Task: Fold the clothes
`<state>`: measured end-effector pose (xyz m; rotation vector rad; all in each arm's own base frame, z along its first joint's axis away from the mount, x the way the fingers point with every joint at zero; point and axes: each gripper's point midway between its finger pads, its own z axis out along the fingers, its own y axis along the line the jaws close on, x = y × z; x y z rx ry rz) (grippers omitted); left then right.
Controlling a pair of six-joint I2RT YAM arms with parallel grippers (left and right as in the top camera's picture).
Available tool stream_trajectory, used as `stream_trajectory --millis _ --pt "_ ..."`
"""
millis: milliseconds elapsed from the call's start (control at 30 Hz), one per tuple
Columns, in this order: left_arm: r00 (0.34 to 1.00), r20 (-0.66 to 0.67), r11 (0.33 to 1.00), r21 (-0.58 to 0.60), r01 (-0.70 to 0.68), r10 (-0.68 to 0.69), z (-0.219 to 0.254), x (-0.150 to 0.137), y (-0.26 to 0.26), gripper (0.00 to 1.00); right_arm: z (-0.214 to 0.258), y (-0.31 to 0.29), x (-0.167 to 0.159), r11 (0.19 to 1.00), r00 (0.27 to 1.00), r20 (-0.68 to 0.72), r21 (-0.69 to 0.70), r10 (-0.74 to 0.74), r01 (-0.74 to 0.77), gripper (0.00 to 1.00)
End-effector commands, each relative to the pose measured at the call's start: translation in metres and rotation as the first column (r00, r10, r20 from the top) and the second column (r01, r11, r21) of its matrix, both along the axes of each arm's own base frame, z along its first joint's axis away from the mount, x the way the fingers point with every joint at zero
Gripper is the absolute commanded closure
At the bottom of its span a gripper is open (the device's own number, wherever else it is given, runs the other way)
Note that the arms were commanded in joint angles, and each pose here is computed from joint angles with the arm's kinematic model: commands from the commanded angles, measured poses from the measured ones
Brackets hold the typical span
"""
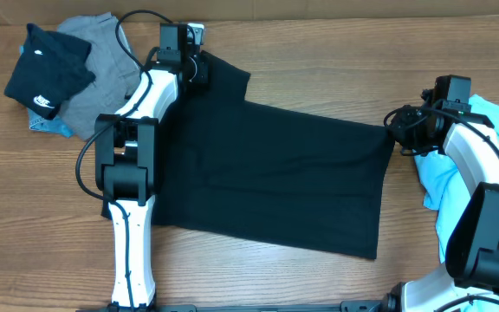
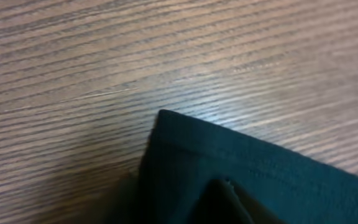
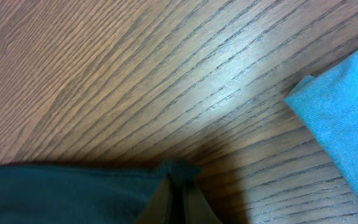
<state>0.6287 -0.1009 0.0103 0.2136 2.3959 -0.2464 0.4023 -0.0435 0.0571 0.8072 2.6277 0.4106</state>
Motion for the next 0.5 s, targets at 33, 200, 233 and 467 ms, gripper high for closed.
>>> stream_trajectory --millis 33,200,233,467 --pt "0.996 -0.074 0.998 -0.042 0.045 -0.048 -0.032 -0.013 -0.014 0.96 0.006 -0.002 0.001 1.0 1.0 0.019 -0.012 0.0 0.0 0.95" --pt "0.996 -0.069 0.995 -0.094 0.045 -0.052 -0.011 -0.014 -0.02 0.96 0.007 -0.003 0.005 0.999 0.999 0.037 -0.03 0.021 -0.02 0.95" --pt "0.997 -0.062 0.994 -0.098 0.042 -0.048 -0.003 -0.014 -0.02 0.96 0.008 -0.004 0.006 0.999 0.998 0.046 -0.037 0.03 -0.028 0.95" --pt "0.997 0.037 0.994 -0.085 0.066 -0.063 0.094 -0.02 -0.019 0.96 0.012 -0.01 0.016 0.998 0.996 0.088 -0.064 0.026 -0.021 0.95"
